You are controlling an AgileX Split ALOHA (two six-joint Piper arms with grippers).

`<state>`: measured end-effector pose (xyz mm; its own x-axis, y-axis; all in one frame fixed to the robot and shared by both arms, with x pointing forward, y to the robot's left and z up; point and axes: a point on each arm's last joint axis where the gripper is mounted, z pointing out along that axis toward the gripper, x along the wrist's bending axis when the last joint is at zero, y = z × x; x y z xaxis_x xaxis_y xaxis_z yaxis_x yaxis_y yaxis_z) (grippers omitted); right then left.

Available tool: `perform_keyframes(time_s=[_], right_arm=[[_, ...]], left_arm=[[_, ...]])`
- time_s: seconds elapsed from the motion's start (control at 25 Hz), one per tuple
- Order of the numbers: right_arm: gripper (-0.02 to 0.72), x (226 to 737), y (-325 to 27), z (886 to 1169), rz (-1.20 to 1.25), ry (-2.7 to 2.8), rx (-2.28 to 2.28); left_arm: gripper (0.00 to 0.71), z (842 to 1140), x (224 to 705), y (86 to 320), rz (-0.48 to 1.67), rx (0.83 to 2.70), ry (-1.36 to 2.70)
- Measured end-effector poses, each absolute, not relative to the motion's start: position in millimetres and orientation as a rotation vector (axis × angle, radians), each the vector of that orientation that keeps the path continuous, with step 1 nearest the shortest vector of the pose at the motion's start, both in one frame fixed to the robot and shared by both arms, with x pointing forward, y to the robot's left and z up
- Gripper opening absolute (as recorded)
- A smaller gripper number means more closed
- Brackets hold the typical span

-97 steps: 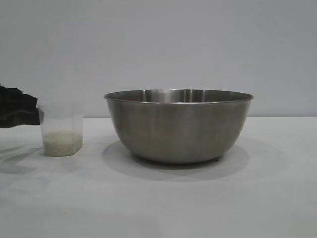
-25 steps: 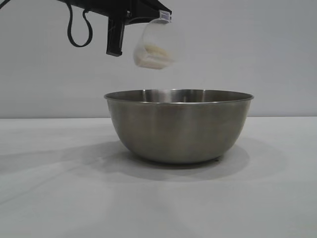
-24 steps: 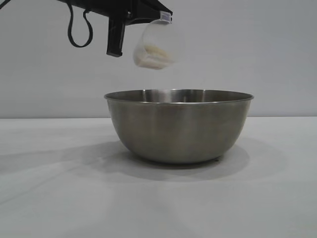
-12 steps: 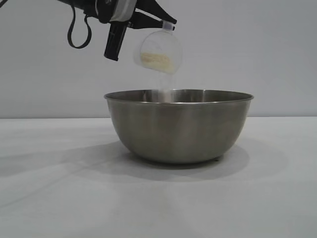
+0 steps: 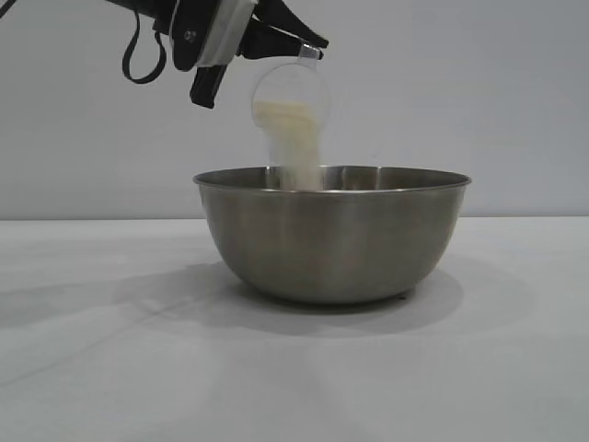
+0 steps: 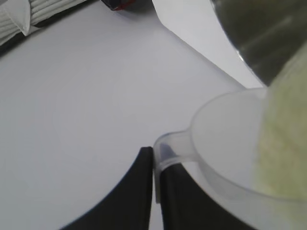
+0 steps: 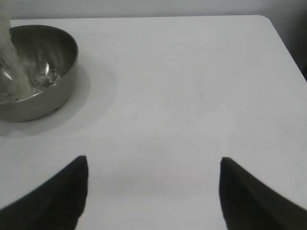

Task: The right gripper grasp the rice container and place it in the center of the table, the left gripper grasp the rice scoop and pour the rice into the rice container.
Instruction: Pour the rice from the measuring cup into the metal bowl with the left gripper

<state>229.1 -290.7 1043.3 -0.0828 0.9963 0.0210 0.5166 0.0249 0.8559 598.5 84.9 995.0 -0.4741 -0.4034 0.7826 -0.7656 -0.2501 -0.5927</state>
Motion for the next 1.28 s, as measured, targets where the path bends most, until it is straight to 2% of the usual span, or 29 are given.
perform_keyframes(time_s=[0.76, 1.0, 1.04, 1.24, 1.28], right_arm=[[0.525, 229.1, -290.7, 1043.3, 0.964, 1.670, 1.555], [0.525, 229.1, -290.7, 1043.3, 0.964, 1.670, 1.555], [0.479, 229.1, -290.7, 1043.3, 0.964, 1.670, 1.555], [0.477, 229.1, -290.7, 1043.3, 0.964, 1.670, 1.555], [0.435, 229.1, -290.7, 1043.3, 0.964, 1.670, 1.555]], left_arm=[[0.000, 995.7, 593.0, 78.4, 1.986, 1.024, -2.160], [0.000, 995.6, 592.7, 78.2, 1.990, 1.006, -2.176], [0.000, 995.6, 592.7, 78.2, 1.990, 1.006, -2.176], [0.000, 995.7, 592.4, 78.1, 1.990, 1.000, -2.176], [0.000, 995.7, 592.4, 78.1, 1.984, 1.011, -2.163]])
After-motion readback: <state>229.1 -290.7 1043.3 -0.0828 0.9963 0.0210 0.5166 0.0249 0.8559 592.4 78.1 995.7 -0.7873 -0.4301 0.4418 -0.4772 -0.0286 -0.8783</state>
